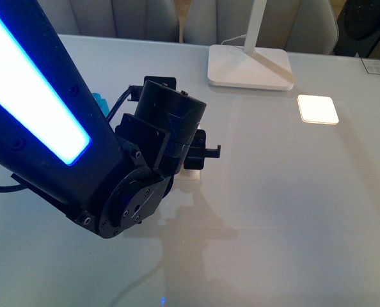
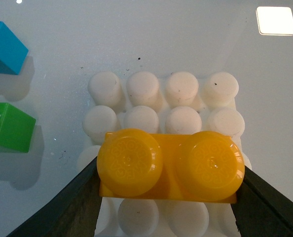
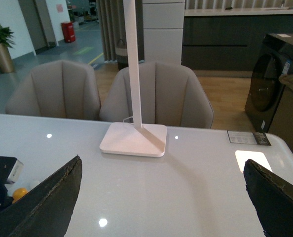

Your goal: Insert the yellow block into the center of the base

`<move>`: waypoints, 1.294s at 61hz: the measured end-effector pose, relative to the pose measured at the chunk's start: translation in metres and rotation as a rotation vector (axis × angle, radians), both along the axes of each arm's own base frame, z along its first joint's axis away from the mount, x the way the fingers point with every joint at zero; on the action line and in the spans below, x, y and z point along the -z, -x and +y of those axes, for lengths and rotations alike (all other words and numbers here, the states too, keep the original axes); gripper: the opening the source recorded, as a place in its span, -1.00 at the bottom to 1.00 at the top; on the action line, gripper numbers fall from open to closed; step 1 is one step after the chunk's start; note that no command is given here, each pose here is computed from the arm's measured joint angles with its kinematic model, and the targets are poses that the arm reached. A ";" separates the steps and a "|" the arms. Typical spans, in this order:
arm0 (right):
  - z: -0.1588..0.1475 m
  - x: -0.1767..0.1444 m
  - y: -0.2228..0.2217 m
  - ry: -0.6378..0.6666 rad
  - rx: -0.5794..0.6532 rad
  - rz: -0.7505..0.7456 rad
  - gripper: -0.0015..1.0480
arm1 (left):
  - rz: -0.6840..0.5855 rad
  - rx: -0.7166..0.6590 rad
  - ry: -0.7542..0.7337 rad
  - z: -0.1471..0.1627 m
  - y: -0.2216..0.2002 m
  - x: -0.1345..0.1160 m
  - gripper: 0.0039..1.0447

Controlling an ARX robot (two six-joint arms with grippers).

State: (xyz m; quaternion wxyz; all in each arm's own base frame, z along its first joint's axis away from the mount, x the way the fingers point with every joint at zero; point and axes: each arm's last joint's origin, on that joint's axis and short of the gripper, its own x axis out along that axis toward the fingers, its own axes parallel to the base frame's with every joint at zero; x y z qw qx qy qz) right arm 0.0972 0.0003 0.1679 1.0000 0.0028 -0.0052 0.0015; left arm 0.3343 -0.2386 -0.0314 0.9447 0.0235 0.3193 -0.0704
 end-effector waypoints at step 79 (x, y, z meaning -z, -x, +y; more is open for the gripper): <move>0.000 0.000 0.000 0.000 0.000 0.001 0.83 | 0.033 -0.019 -0.012 -0.003 0.000 0.016 0.22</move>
